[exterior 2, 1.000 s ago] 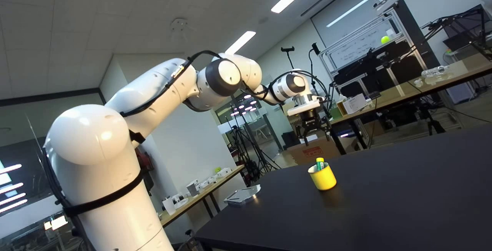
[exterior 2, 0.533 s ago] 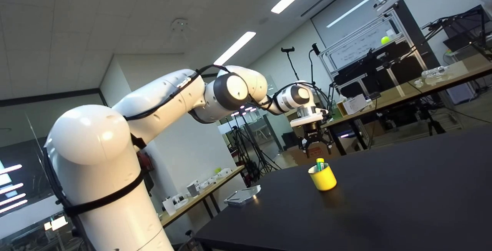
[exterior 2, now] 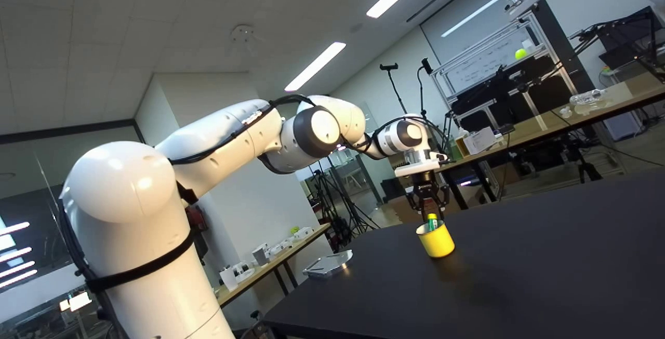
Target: Remove the glue stick from the cup and put it on the table
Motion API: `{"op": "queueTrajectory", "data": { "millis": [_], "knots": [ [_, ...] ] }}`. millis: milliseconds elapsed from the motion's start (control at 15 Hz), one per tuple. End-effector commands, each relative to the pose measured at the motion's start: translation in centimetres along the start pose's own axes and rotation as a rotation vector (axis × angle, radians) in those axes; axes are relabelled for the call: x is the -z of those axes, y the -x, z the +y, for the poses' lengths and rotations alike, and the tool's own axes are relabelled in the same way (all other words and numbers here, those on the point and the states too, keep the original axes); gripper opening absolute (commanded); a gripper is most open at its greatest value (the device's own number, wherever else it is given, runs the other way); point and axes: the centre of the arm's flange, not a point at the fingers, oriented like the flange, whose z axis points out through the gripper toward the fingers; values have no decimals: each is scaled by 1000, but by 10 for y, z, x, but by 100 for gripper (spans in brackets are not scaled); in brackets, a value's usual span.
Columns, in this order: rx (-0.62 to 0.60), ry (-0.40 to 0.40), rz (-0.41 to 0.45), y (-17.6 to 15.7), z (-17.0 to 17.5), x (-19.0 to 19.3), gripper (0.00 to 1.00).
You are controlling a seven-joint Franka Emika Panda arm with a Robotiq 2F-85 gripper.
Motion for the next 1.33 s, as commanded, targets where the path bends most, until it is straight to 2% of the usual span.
{"op": "queueTrajectory", "data": {
  "millis": [0, 133, 200, 467, 867, 1000, 1200, 1267],
  "knots": [
    [-26, -21, 9, -32, 10, 11, 25],
    [-24, -28, 10, -29, 9, 17, 11],
    [-19, -30, 17, -25, 8, 23, 9],
    [-16, -29, 41, -9, 2, 60, 9],
    [-10, -3, 47, 52, -5, 147, 9],
    [-27, 53, 61, 77, -4, 170, 9],
    [-77, 153, 187, 117, 9, 193, 9],
    [-94, 184, 231, 120, 15, 200, 9]
  ]
}}
